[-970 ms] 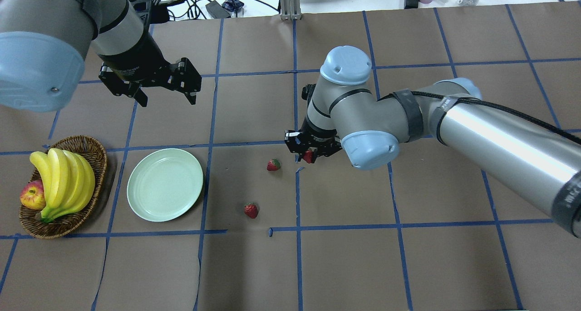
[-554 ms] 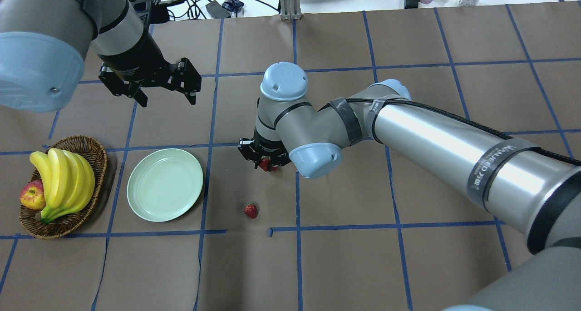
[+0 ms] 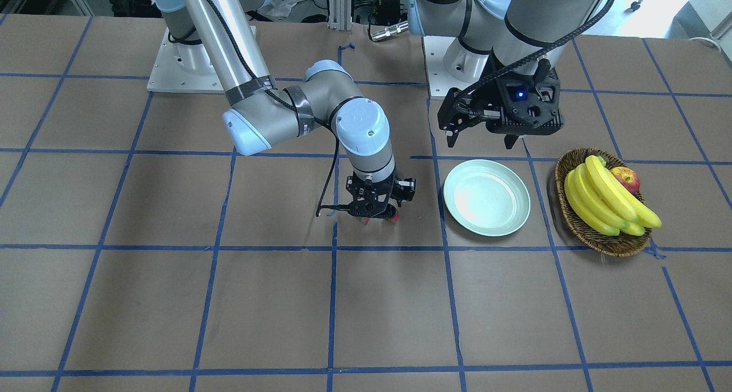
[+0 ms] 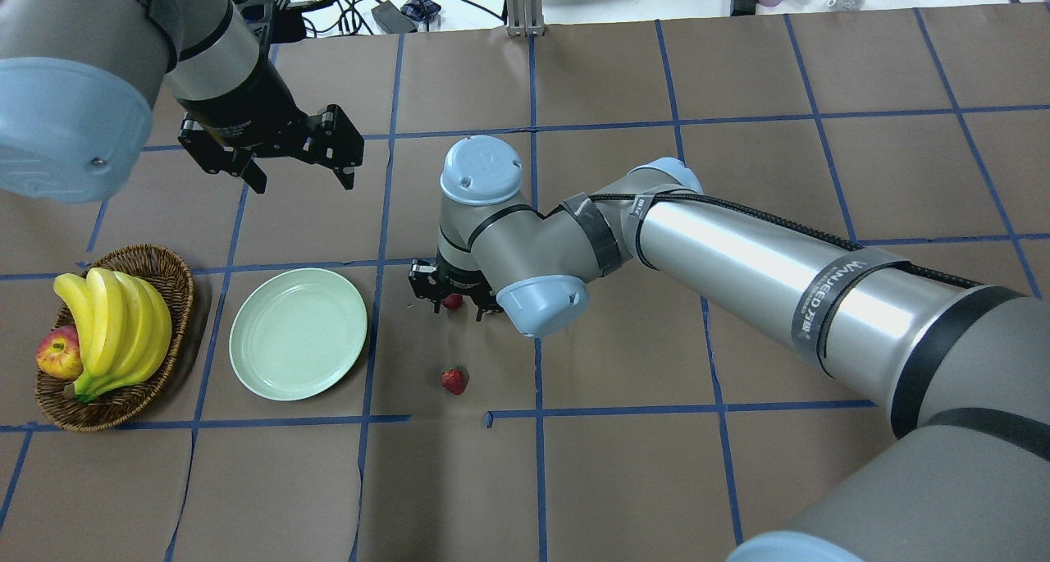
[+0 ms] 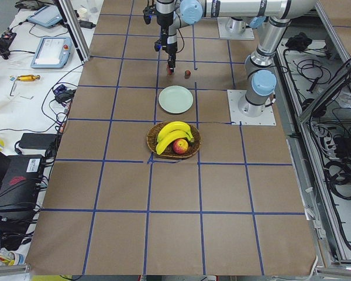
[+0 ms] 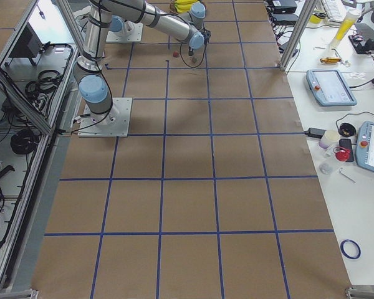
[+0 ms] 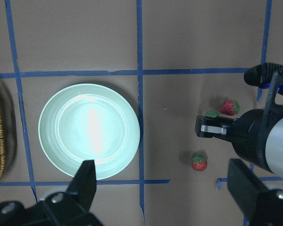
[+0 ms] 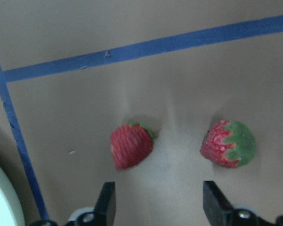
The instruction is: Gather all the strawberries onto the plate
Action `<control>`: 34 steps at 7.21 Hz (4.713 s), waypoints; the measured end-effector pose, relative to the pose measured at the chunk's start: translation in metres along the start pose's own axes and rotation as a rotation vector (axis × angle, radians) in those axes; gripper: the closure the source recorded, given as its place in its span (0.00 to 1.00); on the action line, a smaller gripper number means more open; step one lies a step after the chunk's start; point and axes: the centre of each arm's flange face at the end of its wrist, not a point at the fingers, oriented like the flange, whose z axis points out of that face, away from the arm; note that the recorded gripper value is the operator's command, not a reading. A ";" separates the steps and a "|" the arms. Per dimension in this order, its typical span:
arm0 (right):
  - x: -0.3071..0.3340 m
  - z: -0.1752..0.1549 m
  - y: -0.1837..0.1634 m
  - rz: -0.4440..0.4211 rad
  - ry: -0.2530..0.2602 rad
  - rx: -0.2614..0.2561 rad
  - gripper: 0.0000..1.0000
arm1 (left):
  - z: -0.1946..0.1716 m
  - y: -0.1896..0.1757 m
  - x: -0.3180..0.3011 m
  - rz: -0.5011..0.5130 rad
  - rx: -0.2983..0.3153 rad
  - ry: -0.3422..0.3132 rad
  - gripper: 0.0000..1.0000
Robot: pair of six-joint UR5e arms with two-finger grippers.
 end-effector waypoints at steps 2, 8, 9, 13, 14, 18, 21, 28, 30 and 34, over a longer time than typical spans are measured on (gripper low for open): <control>0.027 -0.052 -0.006 -0.019 0.062 0.015 0.00 | -0.001 0.000 0.000 0.003 0.002 0.000 0.00; 0.222 -0.286 -0.008 -0.252 0.240 -0.035 0.00 | -0.001 0.001 0.000 0.004 0.004 0.000 0.00; 0.226 -0.312 -0.002 -0.259 0.244 -0.008 0.00 | -0.001 0.001 0.000 0.003 0.002 0.000 0.00; 0.224 -0.352 -0.002 -0.262 0.246 0.061 0.00 | 0.032 -0.001 0.007 -0.034 -0.038 0.008 0.01; 0.223 -0.353 -0.001 -0.259 0.246 0.062 0.00 | 0.070 -0.002 0.018 -0.048 -0.058 0.008 0.02; 0.222 -0.353 -0.001 -0.256 0.245 0.062 0.00 | 0.238 0.007 0.047 -0.063 -0.010 0.005 0.07; 0.222 -0.351 -0.001 -0.256 0.245 0.059 0.00 | 0.282 -0.017 0.059 -0.089 0.002 0.011 0.20; 0.222 -0.351 -0.001 -0.255 0.244 0.061 0.00 | 0.266 -0.027 0.072 -0.042 0.011 -0.016 1.00; 0.222 -0.351 -0.001 -0.255 0.245 0.060 0.00 | 0.242 -0.013 0.051 0.054 -0.073 -0.123 1.00; 0.222 -0.350 -0.001 -0.253 0.245 0.057 0.00 | 0.262 0.043 -0.036 0.113 -0.240 -0.226 0.35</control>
